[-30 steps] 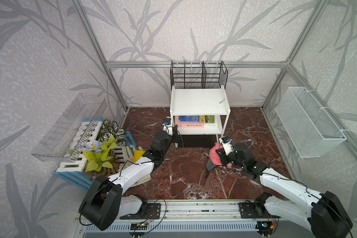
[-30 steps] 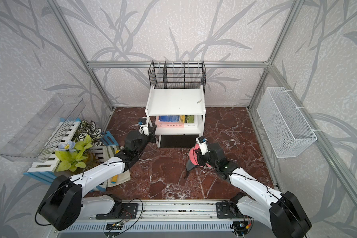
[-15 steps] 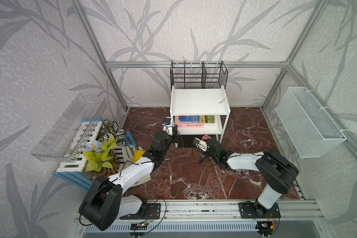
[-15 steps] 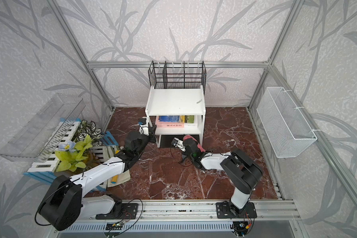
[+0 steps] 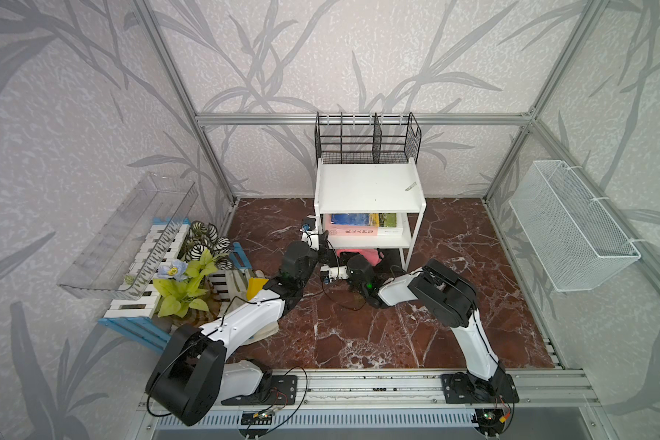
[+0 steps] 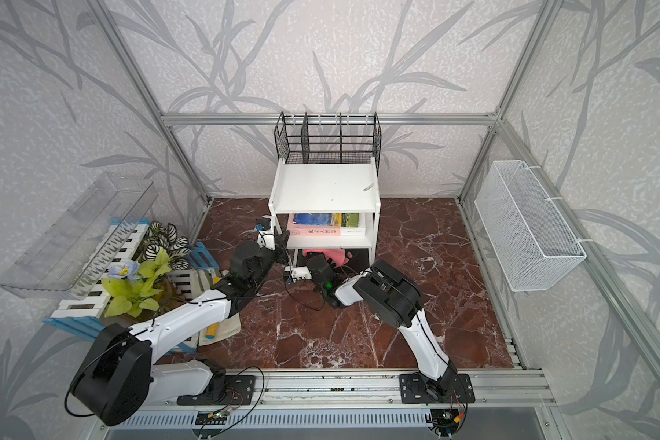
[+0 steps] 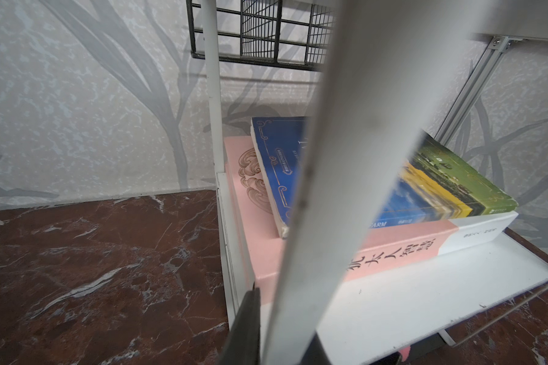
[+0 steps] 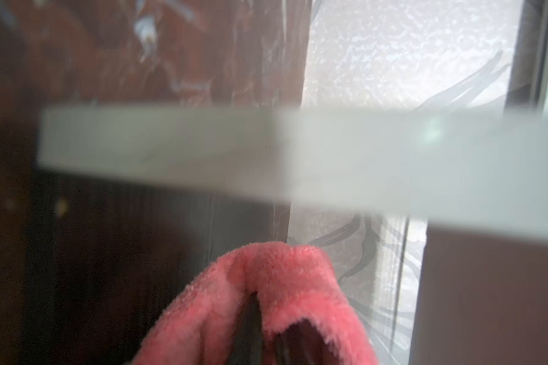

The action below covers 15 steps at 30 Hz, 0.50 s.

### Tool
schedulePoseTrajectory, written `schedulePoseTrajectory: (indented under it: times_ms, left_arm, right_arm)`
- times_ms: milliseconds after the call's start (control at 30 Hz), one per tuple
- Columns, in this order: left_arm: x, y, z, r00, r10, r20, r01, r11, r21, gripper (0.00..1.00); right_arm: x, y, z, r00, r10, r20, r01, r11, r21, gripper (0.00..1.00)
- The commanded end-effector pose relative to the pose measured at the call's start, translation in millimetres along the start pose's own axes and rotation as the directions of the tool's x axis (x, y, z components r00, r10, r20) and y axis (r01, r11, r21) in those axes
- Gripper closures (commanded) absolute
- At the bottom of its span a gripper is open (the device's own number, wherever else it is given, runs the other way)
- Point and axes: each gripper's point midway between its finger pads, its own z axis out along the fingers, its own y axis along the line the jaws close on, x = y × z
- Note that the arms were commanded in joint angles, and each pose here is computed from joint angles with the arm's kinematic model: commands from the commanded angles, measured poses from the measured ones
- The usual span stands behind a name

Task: Wipe the bookshelf clean with a cloth
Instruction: Wipe the dust from the shelf.

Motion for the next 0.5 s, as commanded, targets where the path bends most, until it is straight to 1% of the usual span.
schedulePoseTrajectory:
  times_ms: [0, 33, 67, 100, 167, 233, 300, 367, 467]
  left_arm:
    - [9.8, 50.2, 19.3, 0.959, -0.284, 0.003, 0.278, 0.939, -0.204, 1.0]
    - [9.6, 51.0, 18.8, 0.959, -0.285, 0.006, 0.28, 0.937, -0.207, 1.0]
    - [9.3, 51.9, 18.5, 0.959, -0.285, 0.01, 0.28, 0.936, -0.211, 1.0]
    - [9.0, 52.9, 18.4, 0.959, -0.283, 0.012, 0.279, 0.936, -0.215, 1.0]
    - [9.6, 53.1, 19.1, 0.96, -0.28, 0.01, 0.276, 0.937, -0.216, 1.0]
    - [9.5, 52.4, 19.9, 0.96, -0.279, 0.007, 0.274, 0.938, -0.214, 1.0]
    - [10.6, 51.8, 20.6, 0.96, -0.281, 0.004, 0.276, 0.938, -0.21, 1.0]
    - [11.6, 50.3, 22.0, 0.959, -0.284, -0.001, 0.278, 0.939, -0.203, 1.0]
    - [15.1, 46.4, 25.3, 0.957, -0.29, -0.015, 0.283, 0.941, -0.186, 1.0]
  right_arm:
    - [81.8, 42.0, -2.6, 0.988, -0.11, -0.109, 0.097, 0.988, -0.124, 1.0]
    - [101.1, 42.7, -6.5, 0.984, -0.112, -0.135, 0.096, 0.988, -0.125, 1.0]
    - [113.1, 44.5, -12.1, 0.983, -0.112, -0.147, 0.092, 0.987, -0.134, 1.0]
    - [124.5, 48.8, -18.6, 0.982, -0.108, -0.153, 0.082, 0.983, -0.165, 1.0]
    - [124.6, 58.2, -23.4, 0.988, -0.102, -0.12, 0.073, 0.972, -0.223, 1.0]
    - [106.5, 65.7, -19.4, 0.993, -0.109, -0.051, 0.093, 0.964, -0.251, 1.0]
    - [84.9, 76.4, -4.2, 0.989, -0.147, -0.007, 0.14, 0.954, -0.264, 1.0]
    - [50.2, 75.0, 15.9, 0.98, -0.194, 0.045, 0.199, 0.954, -0.224, 1.0]
    - [-5.6, 58.5, 39.0, 0.972, -0.199, 0.122, 0.217, 0.964, -0.155, 1.0]
